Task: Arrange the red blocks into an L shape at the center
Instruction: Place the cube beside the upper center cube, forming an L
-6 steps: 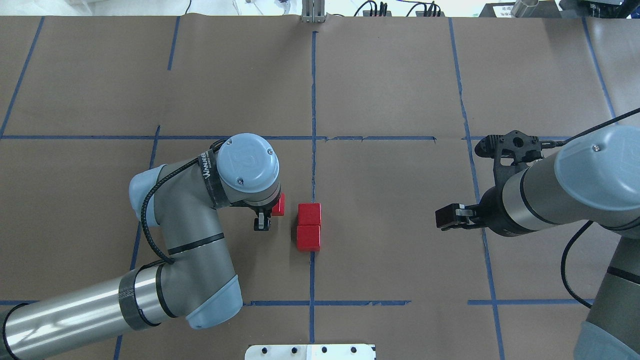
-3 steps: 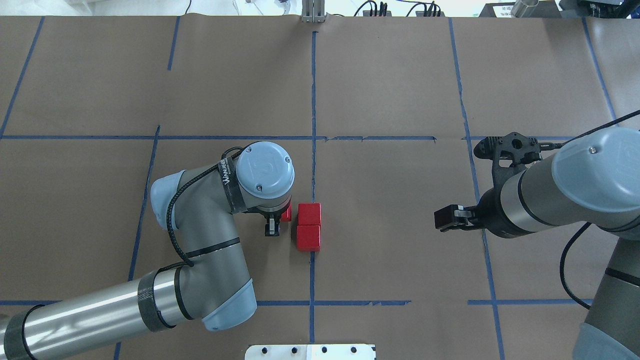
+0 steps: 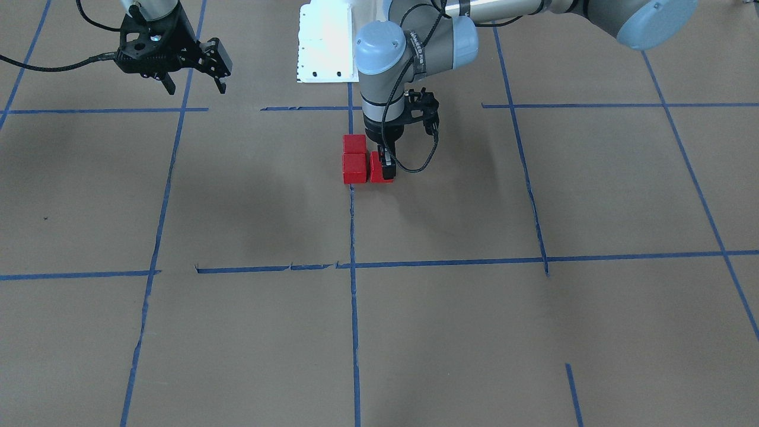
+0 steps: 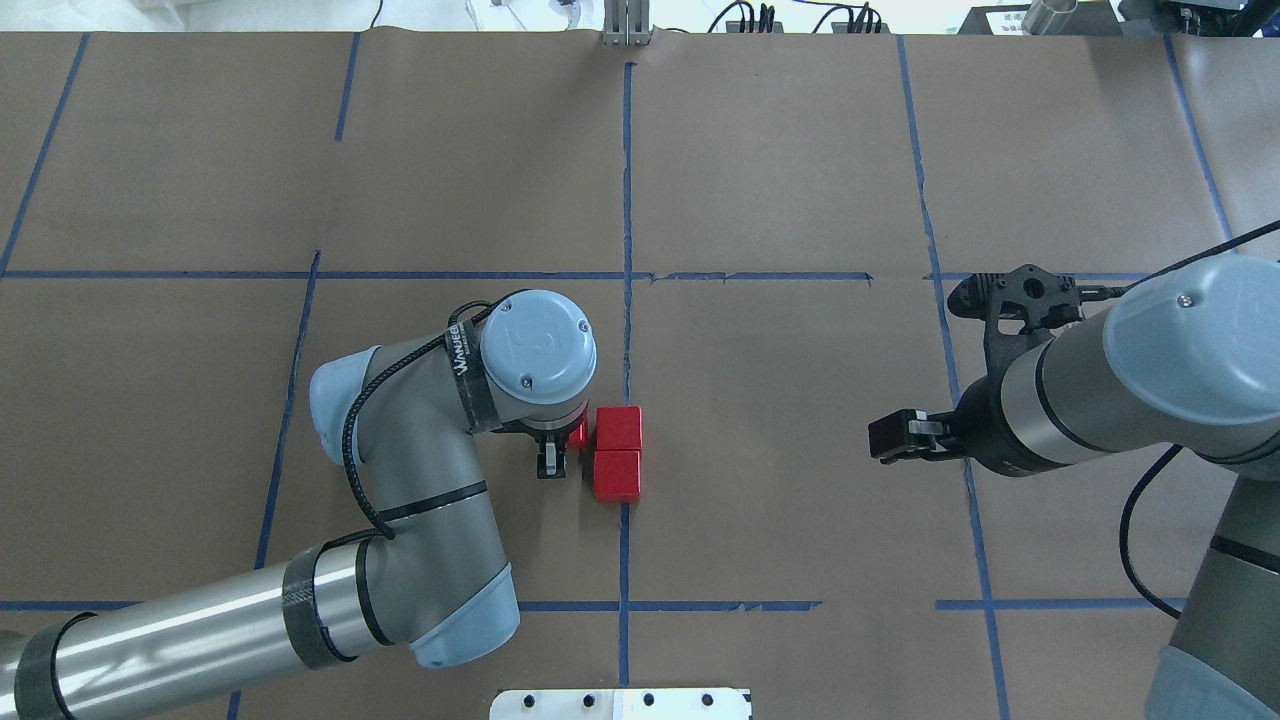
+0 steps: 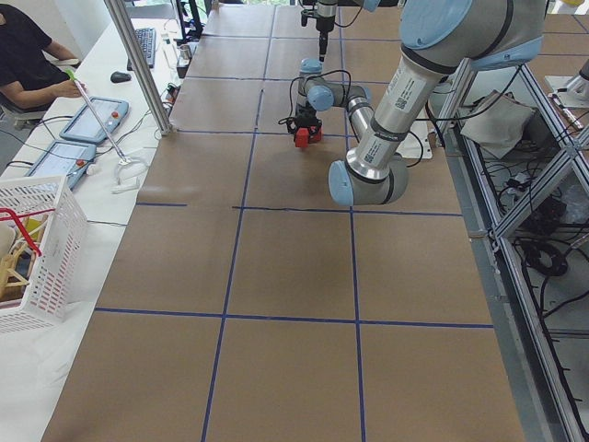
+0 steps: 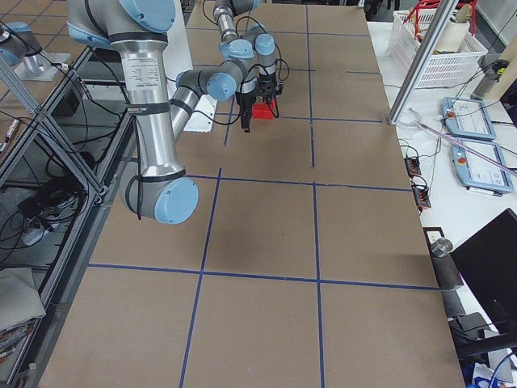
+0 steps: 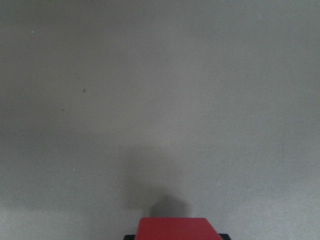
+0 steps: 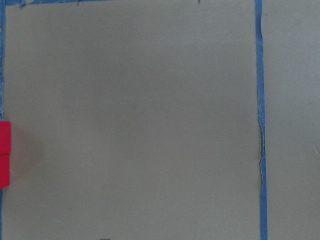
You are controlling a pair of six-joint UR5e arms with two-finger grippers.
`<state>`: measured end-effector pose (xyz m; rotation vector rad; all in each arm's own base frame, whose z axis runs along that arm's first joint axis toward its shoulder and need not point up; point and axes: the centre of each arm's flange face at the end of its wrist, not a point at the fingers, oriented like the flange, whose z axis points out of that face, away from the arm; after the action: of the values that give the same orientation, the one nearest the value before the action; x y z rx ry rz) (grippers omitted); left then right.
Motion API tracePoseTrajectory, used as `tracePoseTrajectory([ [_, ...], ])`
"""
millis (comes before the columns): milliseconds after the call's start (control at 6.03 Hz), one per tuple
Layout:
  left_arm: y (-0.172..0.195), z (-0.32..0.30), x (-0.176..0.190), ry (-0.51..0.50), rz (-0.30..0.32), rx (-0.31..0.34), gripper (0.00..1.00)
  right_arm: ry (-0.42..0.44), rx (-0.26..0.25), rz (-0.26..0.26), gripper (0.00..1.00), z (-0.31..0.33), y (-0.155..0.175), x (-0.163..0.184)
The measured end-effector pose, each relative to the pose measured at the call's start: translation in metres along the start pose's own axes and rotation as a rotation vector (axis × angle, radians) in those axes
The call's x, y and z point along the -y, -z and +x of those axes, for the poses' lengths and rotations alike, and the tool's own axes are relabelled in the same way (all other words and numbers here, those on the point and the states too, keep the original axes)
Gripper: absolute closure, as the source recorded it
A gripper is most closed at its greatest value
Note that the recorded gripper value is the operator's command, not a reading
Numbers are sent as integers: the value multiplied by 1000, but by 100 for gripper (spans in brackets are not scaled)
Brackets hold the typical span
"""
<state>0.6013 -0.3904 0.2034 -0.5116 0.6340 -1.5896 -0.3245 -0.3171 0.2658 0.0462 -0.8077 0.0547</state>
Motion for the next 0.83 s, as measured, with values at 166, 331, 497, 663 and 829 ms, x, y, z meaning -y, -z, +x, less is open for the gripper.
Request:
tracePoseTrajectory([
  [166,-1,0,-2,1,1,0,94,0,0,0,0,0,0,0],
  [331,-2,0,-3,1,5,1,92,0,0,-1,0,0,0,0],
  [497,-4,-2,-4,-2,7,4,91,0,-1,-1,0,0,0,0],
  [663,-6,-4,-4,-5,8,7,1,0,-1,-1,0,0,0,0],
  [829,-7,-5,-5,-5,9,8,0,1,-1,-2,0,0,-1,-1],
])
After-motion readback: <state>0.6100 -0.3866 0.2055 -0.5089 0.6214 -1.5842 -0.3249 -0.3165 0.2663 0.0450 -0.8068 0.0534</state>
